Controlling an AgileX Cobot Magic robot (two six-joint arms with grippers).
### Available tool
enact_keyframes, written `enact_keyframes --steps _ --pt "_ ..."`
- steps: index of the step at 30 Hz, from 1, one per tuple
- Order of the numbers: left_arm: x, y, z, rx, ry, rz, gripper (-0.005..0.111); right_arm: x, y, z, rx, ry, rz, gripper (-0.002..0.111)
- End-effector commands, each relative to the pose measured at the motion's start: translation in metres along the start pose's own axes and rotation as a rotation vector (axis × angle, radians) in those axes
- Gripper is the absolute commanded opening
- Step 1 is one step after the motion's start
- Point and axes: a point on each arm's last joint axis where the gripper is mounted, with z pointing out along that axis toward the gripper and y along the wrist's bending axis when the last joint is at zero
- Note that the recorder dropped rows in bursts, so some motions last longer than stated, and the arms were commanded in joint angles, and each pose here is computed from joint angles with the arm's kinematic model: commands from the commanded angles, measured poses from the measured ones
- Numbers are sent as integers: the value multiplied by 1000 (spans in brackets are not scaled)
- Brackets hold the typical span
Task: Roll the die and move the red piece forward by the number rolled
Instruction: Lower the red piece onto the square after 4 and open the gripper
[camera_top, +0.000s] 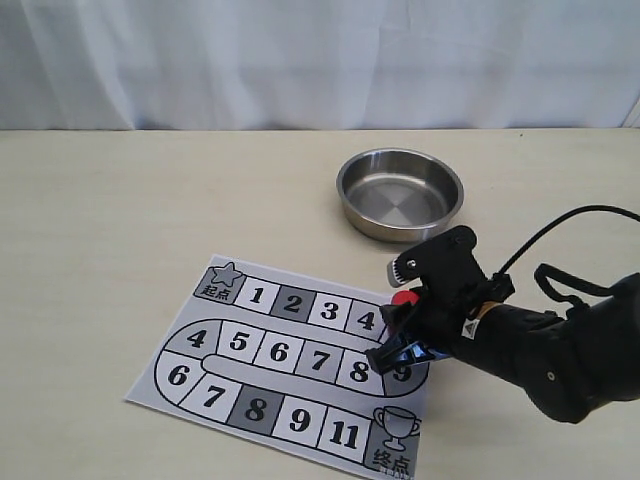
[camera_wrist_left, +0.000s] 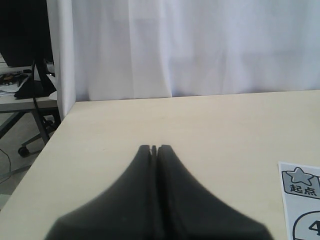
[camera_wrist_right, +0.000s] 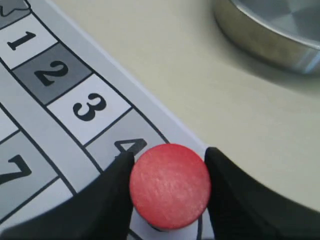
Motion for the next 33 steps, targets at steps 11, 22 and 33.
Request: enact_keyframes --steps 11,22,33 --pt "-4 0 -1 0 -27 -3 0 12 0 7 1 39 -10 14" --pt "-4 0 -1 0 -23 -3 0 8 0 6 2 22 -7 36" --pt "-4 0 -1 0 -23 -3 0 -1 -1 -3 1 -7 8 36"
